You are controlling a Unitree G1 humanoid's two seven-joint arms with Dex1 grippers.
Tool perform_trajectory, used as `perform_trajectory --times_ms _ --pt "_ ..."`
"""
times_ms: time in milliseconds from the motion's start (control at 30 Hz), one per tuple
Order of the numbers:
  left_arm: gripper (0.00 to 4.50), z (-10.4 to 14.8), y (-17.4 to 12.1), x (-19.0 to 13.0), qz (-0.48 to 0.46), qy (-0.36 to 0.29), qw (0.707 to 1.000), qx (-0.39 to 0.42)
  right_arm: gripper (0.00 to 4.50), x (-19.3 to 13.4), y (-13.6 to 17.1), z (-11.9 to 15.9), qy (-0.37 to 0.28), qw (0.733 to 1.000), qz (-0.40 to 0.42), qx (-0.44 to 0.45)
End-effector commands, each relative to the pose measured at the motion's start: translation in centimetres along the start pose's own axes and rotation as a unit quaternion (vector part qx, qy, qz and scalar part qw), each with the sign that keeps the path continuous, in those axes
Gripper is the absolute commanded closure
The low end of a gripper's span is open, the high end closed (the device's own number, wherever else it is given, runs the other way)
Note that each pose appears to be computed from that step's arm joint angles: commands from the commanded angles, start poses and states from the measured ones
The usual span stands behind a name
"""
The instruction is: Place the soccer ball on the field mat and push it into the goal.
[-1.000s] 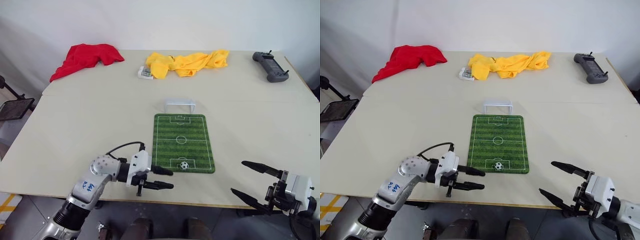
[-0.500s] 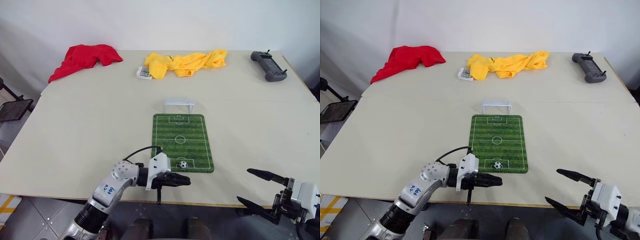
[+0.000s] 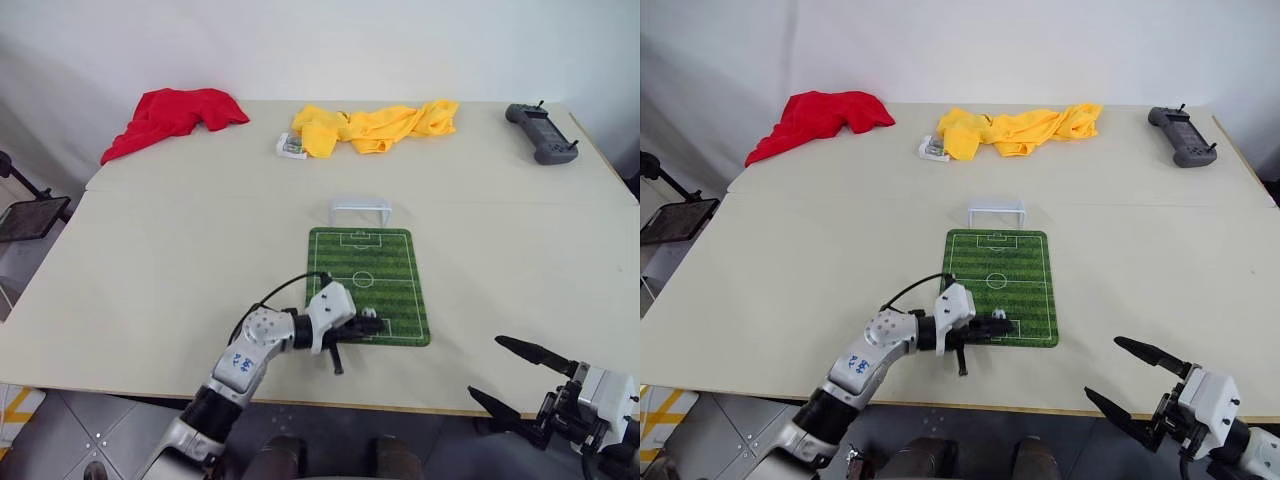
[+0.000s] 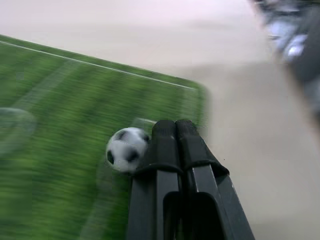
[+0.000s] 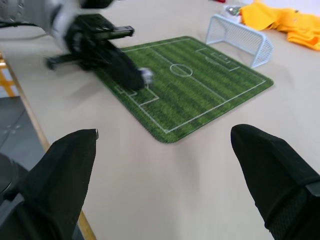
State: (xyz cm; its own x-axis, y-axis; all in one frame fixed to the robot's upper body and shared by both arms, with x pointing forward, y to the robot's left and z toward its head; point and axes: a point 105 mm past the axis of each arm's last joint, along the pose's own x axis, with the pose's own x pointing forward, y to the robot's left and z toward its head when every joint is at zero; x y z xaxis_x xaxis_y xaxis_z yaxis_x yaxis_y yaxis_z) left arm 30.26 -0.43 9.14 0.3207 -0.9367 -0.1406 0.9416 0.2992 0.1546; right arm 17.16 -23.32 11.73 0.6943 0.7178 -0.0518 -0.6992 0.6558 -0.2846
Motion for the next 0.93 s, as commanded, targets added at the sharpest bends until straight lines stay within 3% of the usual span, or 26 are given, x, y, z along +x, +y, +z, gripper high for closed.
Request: perform_trajectory --times_ms 33,133,300,500,700,933 --pt "4.43 2.7 4.5 -0.3 0.125 -0.051 0.988 0.07 0.0 0.8 0.0 0.8 -0.025 0.999 -0.034 0.004" --pt "4.43 4.8 6.5 -1.7 0.174 -0.102 0.975 0.097 0.0 1.3 -0.8 1.4 -0.054 0.995 -0.088 0.015" --pt "4.43 5.2 5.7 -6.0 0.126 -0.134 0.977 0.105 0.0 1.8 -1.7 2.0 -0.088 0.985 -0.146 0.027" --pt "4.43 4.3 8.7 -14.6 0.177 -0.091 0.974 0.11 0.0 2.0 -2.2 1.9 -0.093 0.984 -0.152 0.018" --pt "4.43 3.1 8.2 -18.7 0.164 -0.049 0.982 0.074 0.0 2.4 -2.9 1.9 -0.1 0.985 -0.143 0.007" --pt "4.43 1.3 7.9 -24.1 0.265 -0.009 0.964 0.022 0.0 2.9 -4.4 1.7 -0.101 0.987 -0.121 -0.008"
